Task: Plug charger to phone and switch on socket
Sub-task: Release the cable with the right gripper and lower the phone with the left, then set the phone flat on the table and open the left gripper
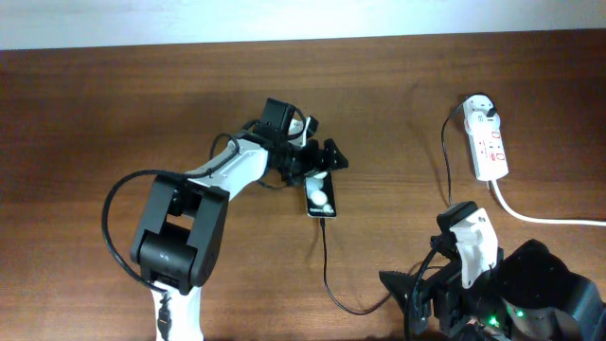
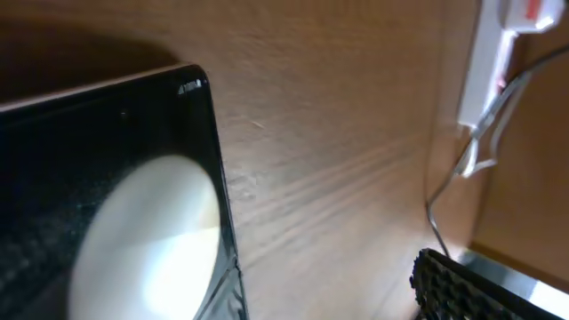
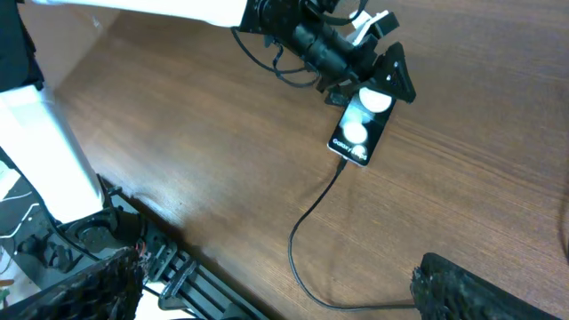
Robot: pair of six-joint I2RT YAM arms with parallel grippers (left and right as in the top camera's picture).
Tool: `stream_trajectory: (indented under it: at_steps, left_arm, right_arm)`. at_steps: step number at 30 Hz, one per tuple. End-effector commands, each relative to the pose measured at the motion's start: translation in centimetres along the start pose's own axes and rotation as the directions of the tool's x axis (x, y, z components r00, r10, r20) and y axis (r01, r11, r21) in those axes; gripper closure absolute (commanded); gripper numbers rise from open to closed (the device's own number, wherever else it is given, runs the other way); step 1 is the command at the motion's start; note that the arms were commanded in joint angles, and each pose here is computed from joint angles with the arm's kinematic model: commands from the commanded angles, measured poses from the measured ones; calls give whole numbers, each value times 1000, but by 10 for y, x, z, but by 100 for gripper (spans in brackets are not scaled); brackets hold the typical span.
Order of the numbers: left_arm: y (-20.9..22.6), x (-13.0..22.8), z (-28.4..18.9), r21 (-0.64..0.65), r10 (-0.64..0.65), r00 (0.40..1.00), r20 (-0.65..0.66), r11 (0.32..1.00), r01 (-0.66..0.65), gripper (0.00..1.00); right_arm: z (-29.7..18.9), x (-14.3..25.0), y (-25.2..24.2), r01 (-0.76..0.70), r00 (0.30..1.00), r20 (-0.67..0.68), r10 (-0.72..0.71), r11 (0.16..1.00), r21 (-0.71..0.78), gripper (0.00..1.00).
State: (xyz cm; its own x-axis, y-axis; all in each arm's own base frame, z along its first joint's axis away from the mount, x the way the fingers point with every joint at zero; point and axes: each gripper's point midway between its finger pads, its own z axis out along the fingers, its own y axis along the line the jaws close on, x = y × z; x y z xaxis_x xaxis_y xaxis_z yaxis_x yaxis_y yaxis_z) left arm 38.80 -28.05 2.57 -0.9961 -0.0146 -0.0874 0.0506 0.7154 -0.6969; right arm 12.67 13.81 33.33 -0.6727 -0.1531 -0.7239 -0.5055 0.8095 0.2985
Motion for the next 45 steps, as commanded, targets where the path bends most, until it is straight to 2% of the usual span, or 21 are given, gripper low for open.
stream_trajectory:
  at_steps: [1, 5, 7, 9, 13, 17, 18, 20, 22, 23, 25, 27, 30, 33, 35, 38, 39, 41, 43, 45]
  left_arm:
    - [93, 10, 14, -335, -65, 997, 45, 939, 76, 1]
    - [93, 11, 14, -336, -48, 998, 37, 940, 58, 1]
    - [95, 15, 13, -345, 49, 999, -17, 937, -52, 1]
    - [97, 18, 13, -350, 78, 996, -43, 933, -89, 1]
    - [115, 11, 2, -444, 78, 997, -10, 893, -74, 1]
    - [130, 17, -15, -478, 9, 1000, -25, 878, -20, 1]
    - [129, 15, -27, -482, -8, 1000, -19, 876, -2, 1]
    - [117, -3, -81, -538, -15, 999, 52, 842, 40, 1]
    - [92, -18, -152, -589, 22, 986, 162, 804, 79, 1]
    - [67, -19, -200, -593, 65, 968, 243, 799, 95, 1]
    - [29, -4, -265, -587, 143, 921, 363, 803, 107, 1]
    - [-9, 21, -317, -558, 221, 857, 466, 825, 91, 1]
    - [-61, 63, -385, -499, 327, 708, 625, 866, 41, 1]
    - [-99, 121, -443, -450, 395, 522, 756, 893, -23, 1]
    - [-111, 151, -465, -433, 412, 432, 802, 900, -55, 1]
    - [-124, 199, -494, -411, 423, 290, 858, 906, -104, 1]
    - [-125, 207, -498, -408, 423, 268, 866, 906, -112, 1]
    - [-129, 230, -509, -401, 421, 204, 884, 906, -135, 1]
    - [-129, 241, -513, -398, 420, 176, 890, 906, -145, 1]
    - [-125, 241, -508, -401, 421, 199, 885, 906, -136, 1]
  right_arm:
    - [-3, -5, -2, 1, 1000, 19, -1, 1000, 14, 1]
    - [-3, -5, -2, 1, 1000, 19, -1, 1000, 14, 1]
    - [-3, -5, -2, 1, 1000, 19, -1, 1000, 14, 1]
    - [-3, -5, -2, 1, 1000, 18, -1, 1000, 15, 1]
    - [-3, 7, -5, 3, 1000, -29, -3, 1000, 20, 1]
    - [-3, 6, -6, 4, 1000, -26, -3, 1000, 27, 1]
    - [-3, 5, -7, 4, 1000, -20, -4, 999, 34, 1]
    - [-4, 1, -18, 4, 1000, 5, -5, 995, 96, 1]
    - [-5, -5, -29, 3, 999, 33, -8, 987, 163, 4]
    - [-4, -6, -33, 3, 999, 41, -10, 982, 189, 8]
    - [-3, -11, -44, 4, 999, 51, -17, 966, 258, 16]
    - [2, -16, -55, -42, 997, 69, 20, 941, 336, 18]
    - [16, -19, -60, -82, 996, 57, 65, 916, 392, 18]
    - [41, -16, -59, -59, 997, -22, 76, 900, 431, 17]
    - [53, -16, -59, -55, 995, -48, 85, 893, 447, 17]
    - [70, -15, -59, -148, 981, -38, 188, 867, 477, 16]
    - [73, -14, -59, -144, 981, -44, 188, 865, 480, 11]
    - [76, -13, -58, -138, 980, -58, 188, 864, 484, 10]
    - [73, -10, -59, -134, 980, -67, 190, 863, 487, 8]
    - [70, -7, -61, -138, 978, -69, 196, 860, 491, 1]
